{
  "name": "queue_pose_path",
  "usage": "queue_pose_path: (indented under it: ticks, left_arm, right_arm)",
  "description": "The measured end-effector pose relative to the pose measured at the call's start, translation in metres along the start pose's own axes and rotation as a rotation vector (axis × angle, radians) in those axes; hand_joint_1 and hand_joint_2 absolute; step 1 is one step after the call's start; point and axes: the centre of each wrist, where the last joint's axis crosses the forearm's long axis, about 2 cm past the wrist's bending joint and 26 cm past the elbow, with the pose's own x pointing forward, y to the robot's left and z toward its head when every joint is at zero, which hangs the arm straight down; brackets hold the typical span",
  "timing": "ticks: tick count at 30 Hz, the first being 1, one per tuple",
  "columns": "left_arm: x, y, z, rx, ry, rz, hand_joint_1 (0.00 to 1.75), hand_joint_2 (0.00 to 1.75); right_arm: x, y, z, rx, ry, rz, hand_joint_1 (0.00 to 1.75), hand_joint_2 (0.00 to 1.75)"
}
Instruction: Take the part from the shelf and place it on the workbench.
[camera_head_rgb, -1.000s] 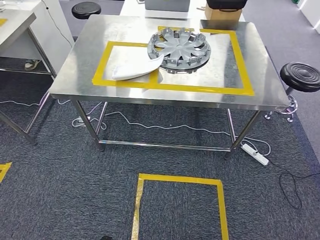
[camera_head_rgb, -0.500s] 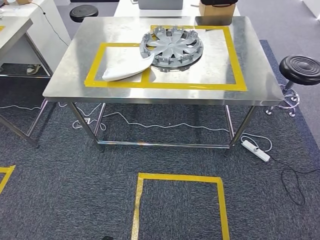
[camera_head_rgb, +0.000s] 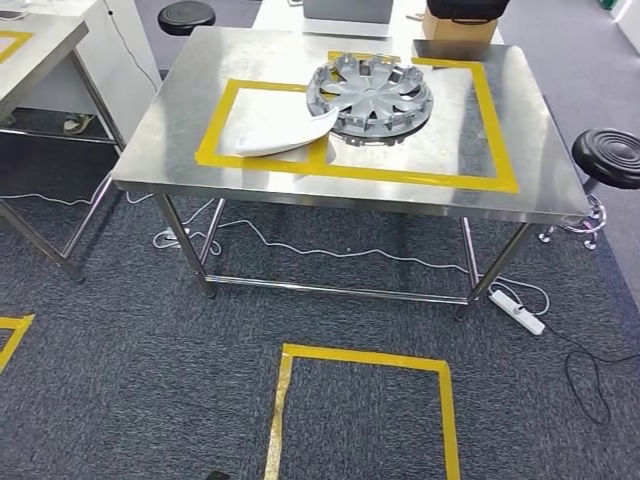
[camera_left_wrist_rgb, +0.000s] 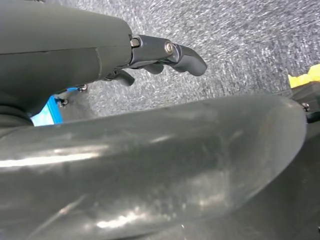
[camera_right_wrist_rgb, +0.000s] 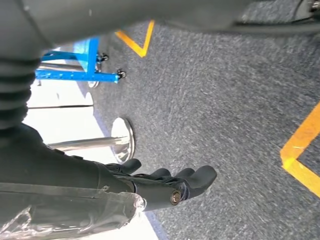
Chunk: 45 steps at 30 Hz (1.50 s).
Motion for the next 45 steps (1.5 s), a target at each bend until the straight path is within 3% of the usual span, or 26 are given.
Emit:
queue_pose_path:
  ticks: [45]
  left_arm:
    - [0.0039, -0.0005, 0.0003, 0.022, 0.043, -0.029, 0.00, 0.00]
  right_arm:
    - [-0.0012, 0.0003, -0.0004, 0.042, 0.014, -0.064, 0.00, 1.75]
